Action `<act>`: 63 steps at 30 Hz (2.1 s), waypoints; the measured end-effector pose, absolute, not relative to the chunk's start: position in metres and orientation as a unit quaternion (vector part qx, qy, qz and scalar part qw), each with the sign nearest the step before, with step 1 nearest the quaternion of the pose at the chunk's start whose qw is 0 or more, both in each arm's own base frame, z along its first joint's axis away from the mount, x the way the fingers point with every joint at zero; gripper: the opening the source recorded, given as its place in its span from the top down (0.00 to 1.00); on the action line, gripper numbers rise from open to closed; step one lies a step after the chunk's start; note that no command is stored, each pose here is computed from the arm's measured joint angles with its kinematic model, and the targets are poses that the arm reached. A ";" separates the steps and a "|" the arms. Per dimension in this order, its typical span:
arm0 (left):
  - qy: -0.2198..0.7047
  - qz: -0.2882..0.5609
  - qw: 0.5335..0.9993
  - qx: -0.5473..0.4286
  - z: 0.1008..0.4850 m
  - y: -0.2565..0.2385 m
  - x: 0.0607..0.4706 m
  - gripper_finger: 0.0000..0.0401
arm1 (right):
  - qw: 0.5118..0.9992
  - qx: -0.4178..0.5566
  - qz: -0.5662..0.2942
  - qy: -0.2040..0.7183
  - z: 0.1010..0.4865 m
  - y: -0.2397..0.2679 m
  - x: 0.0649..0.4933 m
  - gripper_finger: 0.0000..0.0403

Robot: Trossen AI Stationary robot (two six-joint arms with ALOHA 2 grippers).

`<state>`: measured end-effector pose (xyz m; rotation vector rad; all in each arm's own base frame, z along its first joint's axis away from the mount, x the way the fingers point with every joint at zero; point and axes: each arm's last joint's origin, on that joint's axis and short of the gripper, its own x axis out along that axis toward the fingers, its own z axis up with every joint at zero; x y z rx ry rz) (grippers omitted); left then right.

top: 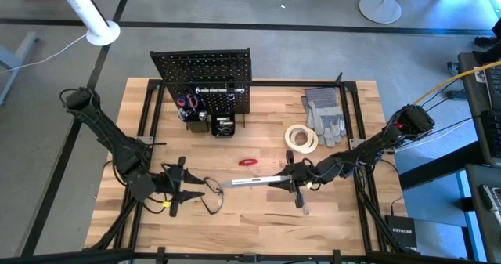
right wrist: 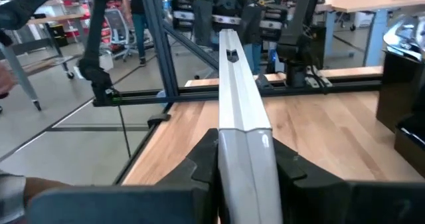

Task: Hang tools onto peg board
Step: Put the spirit level on the peg board

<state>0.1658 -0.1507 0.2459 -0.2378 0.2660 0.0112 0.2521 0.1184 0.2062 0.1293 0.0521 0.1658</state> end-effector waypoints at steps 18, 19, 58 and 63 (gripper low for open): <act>0.090 -0.022 0.986 -0.137 0.236 -0.136 0.178 0.62 | 0.993 0.048 0.098 0.049 0.201 0.114 0.254 0.84; 0.089 -0.022 0.987 -0.135 0.236 -0.136 0.178 0.62 | 0.993 0.047 0.096 0.049 0.201 0.113 0.254 0.84; -0.038 0.117 0.991 -0.047 0.292 -0.083 0.147 0.62 | 0.977 -0.200 -0.007 -0.075 0.450 0.003 0.282 0.84; -0.037 0.118 0.991 -0.046 0.292 -0.083 0.147 0.62 | 0.976 -0.206 -0.037 -0.058 0.470 -0.051 0.301 0.84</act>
